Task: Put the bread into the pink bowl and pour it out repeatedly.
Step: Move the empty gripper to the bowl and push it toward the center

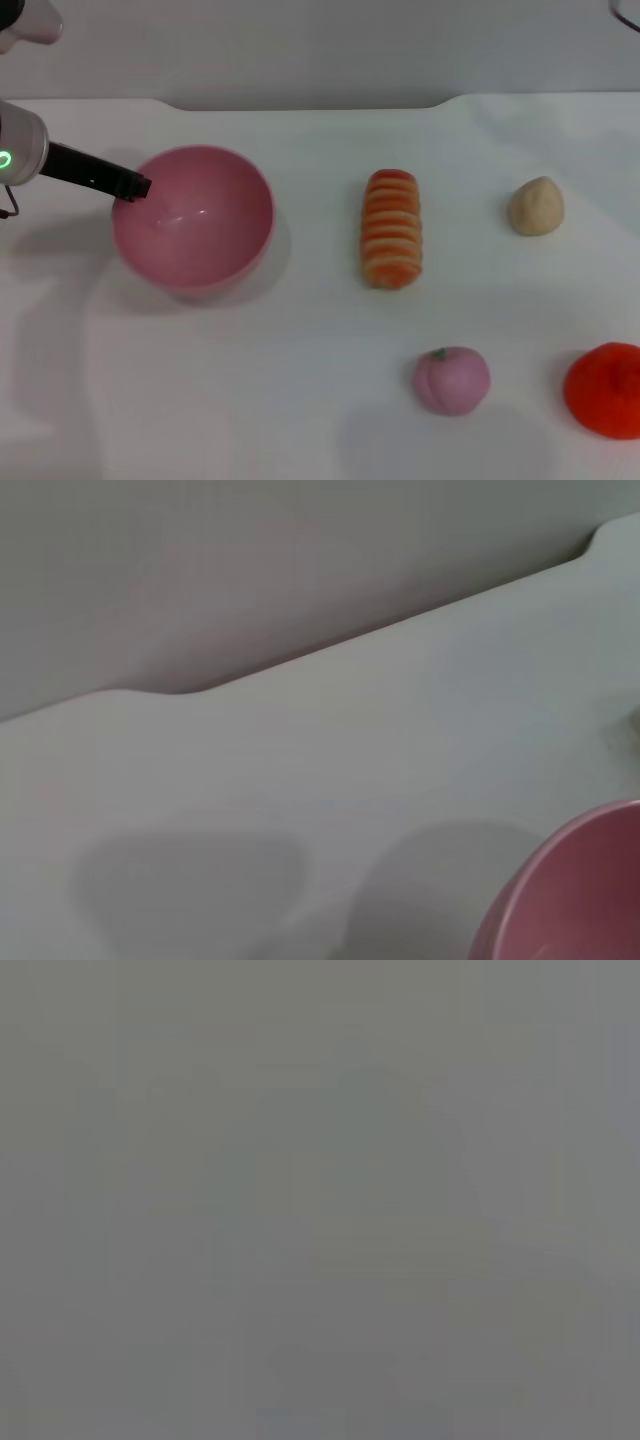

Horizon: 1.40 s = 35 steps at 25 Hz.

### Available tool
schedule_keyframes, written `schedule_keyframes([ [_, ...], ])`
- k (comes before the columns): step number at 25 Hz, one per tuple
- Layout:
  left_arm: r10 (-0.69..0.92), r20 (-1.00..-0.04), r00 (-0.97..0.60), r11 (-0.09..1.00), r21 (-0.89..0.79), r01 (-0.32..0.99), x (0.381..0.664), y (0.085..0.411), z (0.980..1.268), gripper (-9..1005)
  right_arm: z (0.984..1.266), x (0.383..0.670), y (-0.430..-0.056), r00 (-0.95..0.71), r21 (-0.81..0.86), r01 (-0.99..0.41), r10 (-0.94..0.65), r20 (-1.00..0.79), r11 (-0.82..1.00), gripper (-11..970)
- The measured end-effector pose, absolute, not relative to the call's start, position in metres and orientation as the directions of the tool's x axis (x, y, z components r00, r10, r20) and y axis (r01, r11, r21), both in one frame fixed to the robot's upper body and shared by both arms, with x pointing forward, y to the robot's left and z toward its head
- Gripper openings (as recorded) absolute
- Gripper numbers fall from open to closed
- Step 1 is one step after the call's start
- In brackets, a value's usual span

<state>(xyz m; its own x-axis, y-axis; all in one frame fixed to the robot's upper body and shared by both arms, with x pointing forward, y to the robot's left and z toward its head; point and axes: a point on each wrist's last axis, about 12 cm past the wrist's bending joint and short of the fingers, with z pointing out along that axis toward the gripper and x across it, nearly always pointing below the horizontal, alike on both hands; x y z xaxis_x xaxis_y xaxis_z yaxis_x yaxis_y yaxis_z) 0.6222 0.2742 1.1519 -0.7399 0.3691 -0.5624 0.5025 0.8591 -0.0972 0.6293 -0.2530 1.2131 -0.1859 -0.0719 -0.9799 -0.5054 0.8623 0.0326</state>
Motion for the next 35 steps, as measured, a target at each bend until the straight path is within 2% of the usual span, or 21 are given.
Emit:
schedule_keyframes([
  [4, 0.397, -0.56, -0.727, 0.847, -0.081, 0.526, 0.621, 0.275, 1.152, 43, 1.248, 0.624, -0.218, -0.301, -0.045, -0.557, -0.252, -0.92, 0.829, 535],
  [10, 0.448, -0.555, -0.701, 0.82, -0.056, 0.569, 0.618, 0.277, 1.153, 43, 1.262, 0.62, -0.181, -0.507, 0.004, -0.671, -0.456, -0.731, 0.741, 534],
  [15, 0.487, -0.547, -0.681, 0.797, -0.04, 0.602, 0.617, 0.276, 1.151, 43, 1.247, 0.617, -0.161, -0.602, 0.107, -0.727, -0.555, -0.574, 0.678, 534],
  [19, 0.49, -0.541, -0.683, 0.789, -0.059, 0.612, 0.614, 0.271, 1.15, 42, 1.231, 0.618, -0.147, -0.599, 0.15, -0.772, -0.629, -0.494, 0.618, 535],
  [32, 0.433, -0.561, -0.705, 0.779, -0.161, 0.607, 0.611, 0.252, 1.15, 42, 1.164, 0.63, -0.161, -0.55, 0.114, -0.814, -0.692, -0.468, 0.57, 537],
  [35, 0.434, -0.567, -0.7, 0.778, -0.157, 0.609, 0.614, 0.249, 1.152, 42, 1.154, 0.634, -0.161, -0.541, 0.092, -0.814, -0.689, -0.482, 0.574, 589],
])
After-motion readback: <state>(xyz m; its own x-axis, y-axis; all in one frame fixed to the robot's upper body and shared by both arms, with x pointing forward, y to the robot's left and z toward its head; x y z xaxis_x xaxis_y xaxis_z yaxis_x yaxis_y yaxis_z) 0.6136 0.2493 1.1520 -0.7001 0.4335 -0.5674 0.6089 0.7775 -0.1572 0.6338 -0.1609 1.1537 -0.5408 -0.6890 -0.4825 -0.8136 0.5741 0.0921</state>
